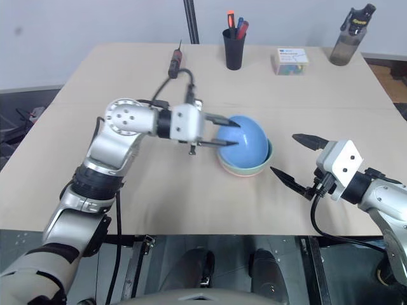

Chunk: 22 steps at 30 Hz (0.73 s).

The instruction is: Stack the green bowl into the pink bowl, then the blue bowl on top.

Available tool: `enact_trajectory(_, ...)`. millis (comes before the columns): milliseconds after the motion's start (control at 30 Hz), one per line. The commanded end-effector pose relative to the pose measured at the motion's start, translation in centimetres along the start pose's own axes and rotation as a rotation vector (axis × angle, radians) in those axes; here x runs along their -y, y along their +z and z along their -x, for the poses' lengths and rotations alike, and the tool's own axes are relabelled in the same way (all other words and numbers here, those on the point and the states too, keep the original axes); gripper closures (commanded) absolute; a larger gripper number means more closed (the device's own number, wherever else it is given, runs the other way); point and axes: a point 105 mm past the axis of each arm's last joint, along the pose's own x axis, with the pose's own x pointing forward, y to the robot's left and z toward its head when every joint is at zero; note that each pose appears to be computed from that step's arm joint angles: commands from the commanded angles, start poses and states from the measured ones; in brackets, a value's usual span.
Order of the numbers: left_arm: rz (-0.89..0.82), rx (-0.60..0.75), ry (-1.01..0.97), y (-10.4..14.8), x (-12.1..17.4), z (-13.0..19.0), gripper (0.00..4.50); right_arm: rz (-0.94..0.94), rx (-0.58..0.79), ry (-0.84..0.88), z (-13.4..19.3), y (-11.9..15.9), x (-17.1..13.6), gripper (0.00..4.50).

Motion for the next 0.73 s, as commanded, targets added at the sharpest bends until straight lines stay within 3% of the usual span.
enact_trajectory(33, 0.065, -0.042, 0.213, -0.6, -1.8, 2.9, 2.69, -0.018, 0.0, 0.003, -0.1, 0.2, 0.5, 0.0)
enact_trajectory(67, 0.123, -0.062, 0.236, -1.3, -1.6, 3.6, 2.69, -0.028, -0.009, 0.007, -0.2, 0.0, 0.7, 0.0)
enact_trajectory(100, 0.182, -0.079, 0.266, -2.0, -1.4, 4.4, 2.28, -0.033, -0.026, 0.02, -0.2, -0.4, 0.9, 0.0)
enact_trajectory(167, 0.309, -0.041, 0.237, -2.0, 0.0, 5.3, 1.95, -0.032, -0.045, 0.019, -0.3, -0.9, 1.6, 0.0)
enact_trajectory(233, 0.399, -0.004, 0.23, -1.7, 1.1, 6.2, 1.17, -0.039, -0.037, -0.01, -0.3, -1.0, 2.8, 0.0)
enact_trajectory(300, 0.424, -0.065, 0.279, -2.6, 1.9, 7.2, 0.26, -0.053, -0.037, 0.001, -0.1, -1.1, 3.4, 0.0)
enact_trajectory(333, 0.44, -0.082, 0.291, -2.8, 2.4, 7.8, 0.08, -0.057, -0.047, 0.012, 0.1, -1.3, 3.5, 0.0)
enact_trajectory(567, 0.548, -0.246, 0.361, -4.4, 5.5, 12.4, 0.08, -0.028, -0.135, 0.023, 2.9, -2.1, 4.1, 0.0)
enact_trajectory(733, 0.608, -0.31, 0.357, -5.3, 6.9, 14.0, 0.08, -0.049, -0.161, 0.024, 4.3, -2.2, 4.1, 0.0)
